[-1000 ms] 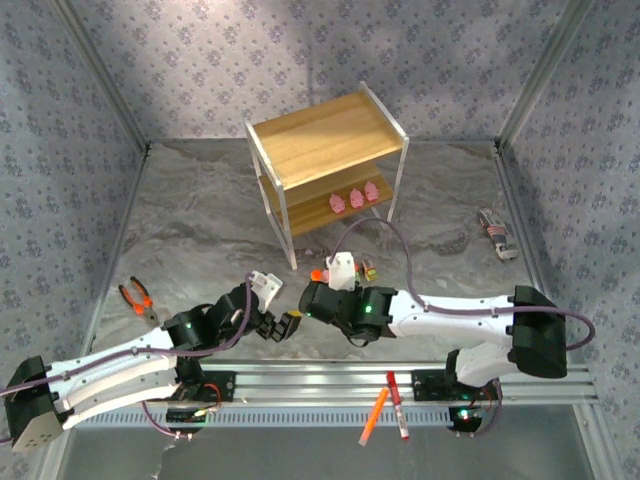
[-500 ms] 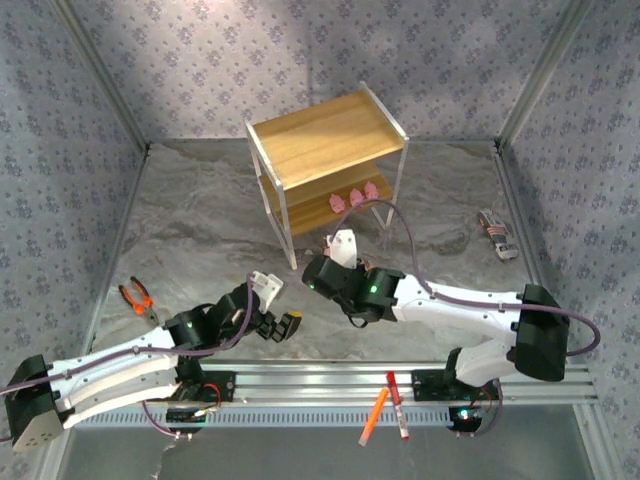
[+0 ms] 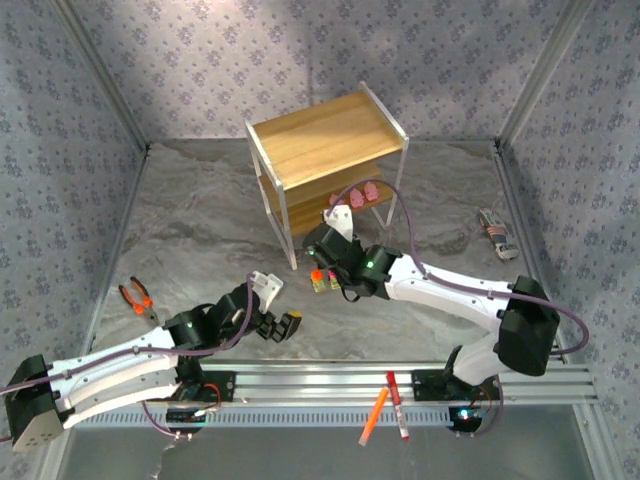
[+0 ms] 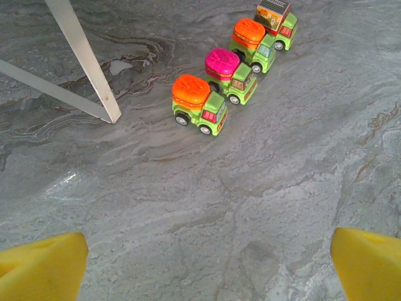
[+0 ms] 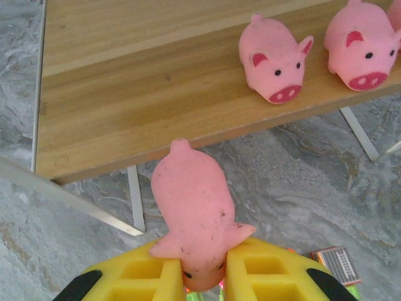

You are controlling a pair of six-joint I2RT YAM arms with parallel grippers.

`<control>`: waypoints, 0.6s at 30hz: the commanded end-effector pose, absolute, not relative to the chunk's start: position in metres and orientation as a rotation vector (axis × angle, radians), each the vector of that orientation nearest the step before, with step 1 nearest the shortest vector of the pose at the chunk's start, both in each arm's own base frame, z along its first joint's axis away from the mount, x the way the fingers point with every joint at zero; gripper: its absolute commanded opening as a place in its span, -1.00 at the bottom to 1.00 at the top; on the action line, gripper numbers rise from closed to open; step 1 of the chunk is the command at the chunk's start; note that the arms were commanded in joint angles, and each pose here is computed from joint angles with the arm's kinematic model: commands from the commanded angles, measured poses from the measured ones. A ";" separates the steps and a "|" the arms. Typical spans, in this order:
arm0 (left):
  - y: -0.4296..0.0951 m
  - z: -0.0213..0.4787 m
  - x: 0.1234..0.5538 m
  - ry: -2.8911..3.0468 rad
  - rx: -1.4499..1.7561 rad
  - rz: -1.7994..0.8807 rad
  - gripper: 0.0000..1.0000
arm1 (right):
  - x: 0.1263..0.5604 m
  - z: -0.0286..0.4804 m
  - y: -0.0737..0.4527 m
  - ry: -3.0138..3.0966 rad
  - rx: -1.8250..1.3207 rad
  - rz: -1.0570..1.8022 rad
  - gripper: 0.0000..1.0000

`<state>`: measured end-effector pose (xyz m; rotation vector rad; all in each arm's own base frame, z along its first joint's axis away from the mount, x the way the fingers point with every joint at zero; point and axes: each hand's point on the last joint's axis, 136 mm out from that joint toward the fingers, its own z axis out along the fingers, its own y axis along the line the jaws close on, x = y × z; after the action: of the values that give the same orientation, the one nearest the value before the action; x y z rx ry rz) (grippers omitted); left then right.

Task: Place and organize the plastic toys onto the shelf

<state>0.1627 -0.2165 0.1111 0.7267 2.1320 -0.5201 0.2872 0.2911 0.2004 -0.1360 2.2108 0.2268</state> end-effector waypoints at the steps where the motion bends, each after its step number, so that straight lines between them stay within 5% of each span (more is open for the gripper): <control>1: -0.223 0.127 0.165 2.104 0.724 -0.548 0.99 | 0.297 0.208 0.301 2.191 -0.181 0.240 -0.59; 18: -0.222 0.127 0.165 2.104 0.723 -0.546 0.99 | 0.332 0.214 0.317 2.180 -0.177 0.271 -0.59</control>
<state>0.1627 -0.2164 0.1111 0.7261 2.1321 -0.5199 0.3246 0.3098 0.2053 -0.1659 2.1994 0.2531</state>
